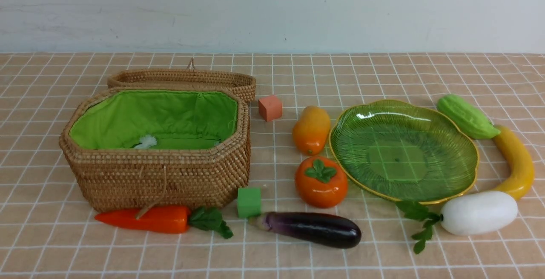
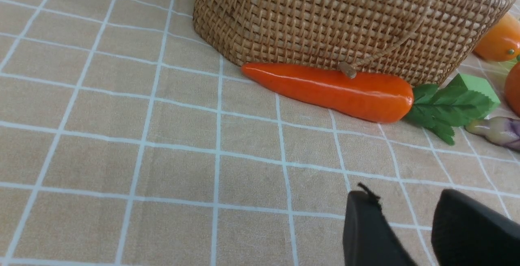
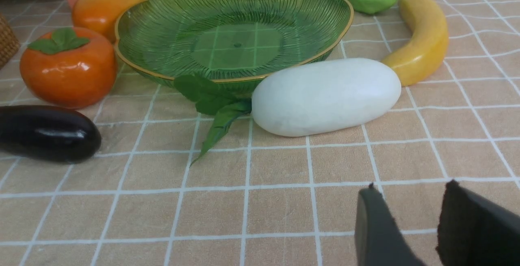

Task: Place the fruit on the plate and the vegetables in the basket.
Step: Use the left arm to grab a carrot and put it into the left basket

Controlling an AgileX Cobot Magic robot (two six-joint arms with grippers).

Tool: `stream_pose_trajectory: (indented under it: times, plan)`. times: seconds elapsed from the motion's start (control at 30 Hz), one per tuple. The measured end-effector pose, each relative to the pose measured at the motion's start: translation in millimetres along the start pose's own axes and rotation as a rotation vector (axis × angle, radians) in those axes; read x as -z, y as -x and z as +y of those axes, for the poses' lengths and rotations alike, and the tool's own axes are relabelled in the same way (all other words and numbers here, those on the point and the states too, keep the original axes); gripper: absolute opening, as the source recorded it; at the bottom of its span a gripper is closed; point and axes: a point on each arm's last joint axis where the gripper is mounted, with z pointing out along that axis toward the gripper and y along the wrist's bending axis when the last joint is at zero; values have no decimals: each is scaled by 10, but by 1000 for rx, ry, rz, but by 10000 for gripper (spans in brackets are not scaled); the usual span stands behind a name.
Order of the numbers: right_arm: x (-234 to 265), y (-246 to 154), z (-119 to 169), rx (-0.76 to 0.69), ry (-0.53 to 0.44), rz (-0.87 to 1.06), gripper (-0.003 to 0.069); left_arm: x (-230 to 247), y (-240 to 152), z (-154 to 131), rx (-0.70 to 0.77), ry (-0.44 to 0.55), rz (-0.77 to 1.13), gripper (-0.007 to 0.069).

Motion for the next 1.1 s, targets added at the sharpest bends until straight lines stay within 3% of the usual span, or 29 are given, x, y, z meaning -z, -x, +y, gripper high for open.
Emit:
stream_pose_trajectory:
  times: [0.37,0.57,0.6,0.8,0.9,1.03,1.1]
  plan:
    - [0,0,0,0,0,0,242,1,36,-10,2,-11,-40,239]
    - [0,0,0,0,0,0,242,18,163,-75,284,-108,-168,239]
    - [0,0,0,0,0,0,242,29,210,-86,386,-140,-211,239]
    - [0,0,0,0,0,0,242,75,348,-98,530,-197,-327,207]
    - [0,0,-1,3,-1,0,242,116,496,-176,520,-197,-291,141]
    - [-1,9,-11,28,-12,-12,242,92,870,-367,292,-123,-112,-13]
    - [-6,17,-14,24,-15,-32,242,39,996,-442,224,-96,4,-13]
